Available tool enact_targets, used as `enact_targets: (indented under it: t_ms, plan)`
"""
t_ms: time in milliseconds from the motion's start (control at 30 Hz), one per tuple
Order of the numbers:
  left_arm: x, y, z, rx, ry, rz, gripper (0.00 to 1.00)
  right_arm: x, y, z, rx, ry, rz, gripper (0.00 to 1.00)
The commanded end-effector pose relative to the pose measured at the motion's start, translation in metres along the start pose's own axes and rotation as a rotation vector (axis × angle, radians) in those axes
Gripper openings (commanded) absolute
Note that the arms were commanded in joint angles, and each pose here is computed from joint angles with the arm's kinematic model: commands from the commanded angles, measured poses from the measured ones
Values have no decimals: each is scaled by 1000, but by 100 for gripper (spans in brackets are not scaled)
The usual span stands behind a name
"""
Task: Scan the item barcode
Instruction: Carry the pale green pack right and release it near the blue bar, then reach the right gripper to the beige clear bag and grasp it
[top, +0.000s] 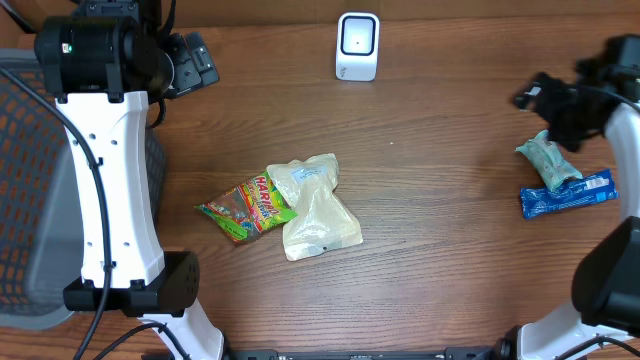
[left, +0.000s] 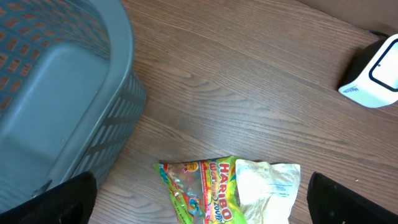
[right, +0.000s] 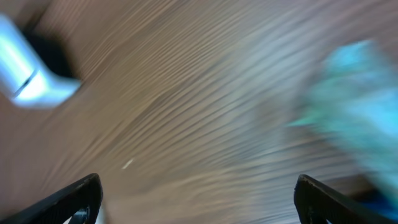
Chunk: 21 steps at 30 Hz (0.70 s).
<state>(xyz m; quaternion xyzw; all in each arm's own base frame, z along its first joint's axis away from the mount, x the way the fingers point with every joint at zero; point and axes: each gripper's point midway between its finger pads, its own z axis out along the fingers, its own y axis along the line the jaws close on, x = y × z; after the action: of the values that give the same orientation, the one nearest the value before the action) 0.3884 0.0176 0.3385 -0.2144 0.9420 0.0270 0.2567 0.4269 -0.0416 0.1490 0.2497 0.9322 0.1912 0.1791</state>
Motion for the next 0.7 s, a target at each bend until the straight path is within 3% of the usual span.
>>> enact_targets:
  t_ms: [0,133,200,400,667]
  plan:
    - [-3,3,-7,-2,-26,-10,99,48,79,11,-177,132,-182,99]
    - [-3,3,-7,-2,-26,-10,100,90,122,32,-161,191,-326,97]
    - [-3,3,-7,-2,-25,-10,100,115,145,47,-155,215,-382,89]
    - [-3,3,-7,-2,-25,-10,100,185,182,98,-82,294,-420,77]
    - [-3,3,-7,-2,-26,-10,100,256,214,114,42,195,-690,76]
